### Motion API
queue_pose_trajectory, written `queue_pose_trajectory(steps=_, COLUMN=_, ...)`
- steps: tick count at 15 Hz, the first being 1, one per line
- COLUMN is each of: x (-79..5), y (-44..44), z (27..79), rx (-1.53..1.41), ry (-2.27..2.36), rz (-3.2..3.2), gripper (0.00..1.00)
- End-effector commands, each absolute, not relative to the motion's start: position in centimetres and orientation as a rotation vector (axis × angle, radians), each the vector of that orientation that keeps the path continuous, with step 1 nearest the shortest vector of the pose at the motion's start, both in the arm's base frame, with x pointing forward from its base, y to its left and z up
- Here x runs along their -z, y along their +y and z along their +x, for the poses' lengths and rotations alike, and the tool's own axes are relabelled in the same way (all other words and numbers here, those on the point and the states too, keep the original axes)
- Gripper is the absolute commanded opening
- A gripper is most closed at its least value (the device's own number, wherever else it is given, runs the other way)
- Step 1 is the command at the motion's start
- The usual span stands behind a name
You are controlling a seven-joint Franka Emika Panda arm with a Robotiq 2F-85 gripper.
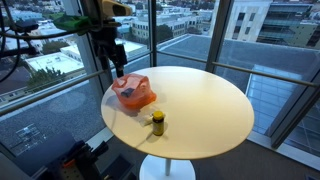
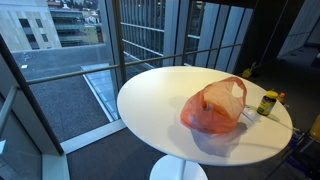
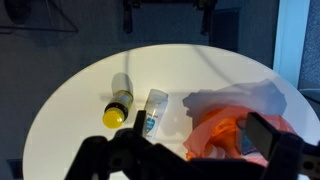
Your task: Remove the blue box from the plastic bag
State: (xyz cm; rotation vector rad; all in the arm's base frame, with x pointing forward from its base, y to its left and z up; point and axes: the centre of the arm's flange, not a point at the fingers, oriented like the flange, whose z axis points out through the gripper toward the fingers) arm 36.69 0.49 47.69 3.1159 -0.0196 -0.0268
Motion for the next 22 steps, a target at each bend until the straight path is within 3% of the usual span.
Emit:
queue_pose_trajectory(steps=1, x=-47.7, y=1.2, z=38.8, rx=0.012, ry=-0.041, rz=3.113, gripper=1.0)
queue_pose_trajectory(steps=22, x=-39.4, y=13.0, z=50.2, rx=-0.009, ry=0.13, rz=3.108, gripper=1.0)
